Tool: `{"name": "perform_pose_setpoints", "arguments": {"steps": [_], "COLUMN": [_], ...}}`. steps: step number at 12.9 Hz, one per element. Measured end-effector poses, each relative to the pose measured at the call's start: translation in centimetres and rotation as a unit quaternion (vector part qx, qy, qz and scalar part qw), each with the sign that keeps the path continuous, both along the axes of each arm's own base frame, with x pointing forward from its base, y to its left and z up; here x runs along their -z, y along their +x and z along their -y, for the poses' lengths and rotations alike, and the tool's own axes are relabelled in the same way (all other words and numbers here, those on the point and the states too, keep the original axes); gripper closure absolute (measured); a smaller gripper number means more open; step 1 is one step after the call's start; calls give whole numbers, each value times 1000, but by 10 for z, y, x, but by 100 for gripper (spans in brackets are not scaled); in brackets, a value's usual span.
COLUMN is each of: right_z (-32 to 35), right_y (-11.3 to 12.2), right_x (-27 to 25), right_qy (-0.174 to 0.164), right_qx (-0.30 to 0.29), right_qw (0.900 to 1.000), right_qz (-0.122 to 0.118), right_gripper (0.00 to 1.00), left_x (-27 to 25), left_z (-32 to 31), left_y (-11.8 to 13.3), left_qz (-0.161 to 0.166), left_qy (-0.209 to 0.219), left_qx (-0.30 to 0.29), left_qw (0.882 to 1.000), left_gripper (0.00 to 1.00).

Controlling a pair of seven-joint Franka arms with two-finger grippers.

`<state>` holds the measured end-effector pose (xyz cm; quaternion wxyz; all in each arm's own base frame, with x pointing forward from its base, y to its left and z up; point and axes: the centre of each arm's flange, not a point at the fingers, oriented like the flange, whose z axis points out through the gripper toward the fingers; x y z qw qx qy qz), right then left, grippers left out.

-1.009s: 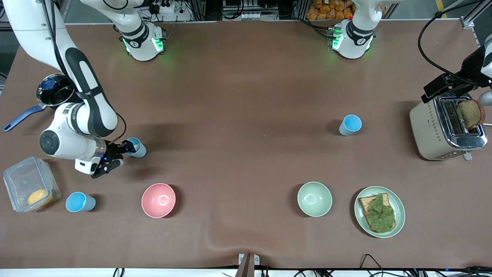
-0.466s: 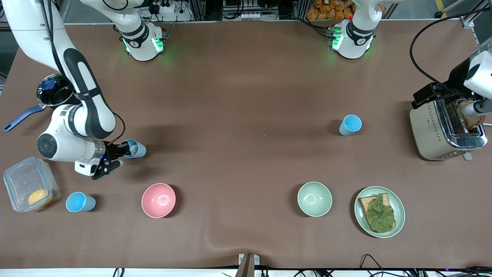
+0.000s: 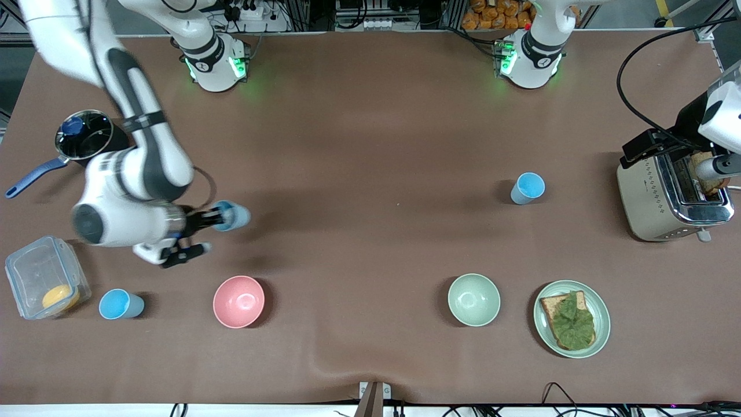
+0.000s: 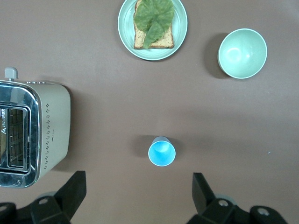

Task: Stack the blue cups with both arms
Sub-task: 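Grasp and lift the cup with the right gripper while the left gripper reaches, then set the cup at table center while the left gripper nears the other cup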

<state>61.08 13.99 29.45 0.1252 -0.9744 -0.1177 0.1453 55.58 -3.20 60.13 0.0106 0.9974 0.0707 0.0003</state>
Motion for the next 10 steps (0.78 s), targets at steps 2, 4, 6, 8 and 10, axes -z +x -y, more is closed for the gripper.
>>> {"name": "perform_pose_setpoints", "arguments": {"steps": [2,4,6,8,10], "right_z": [-65,-114,-161,-213,-255], "right_y": [-15,-23,-37,-58,-81], "right_x": [-5,-6,-4,5,23], "right_qy": [3,9,8,5,3], "right_qx": [37,72,103,128,141], "right_qw": [999,997,994,991,988], "right_qz": [-9,11,31,46,57], "right_gripper": [97,97,97,97,97], "left_x": [7,19,33,47,62], "left_z": [0,1,4,14,26], "left_y": [0,2,7,9,9], "left_qz": [-6,-16,-23,-24,-24], "left_qy": [0,0,-1,-1,-6], "left_qx": [0,1,3,12,20], "left_qw": [1000,1000,1000,1000,999], "left_gripper": [0,0,0,0,0]}}
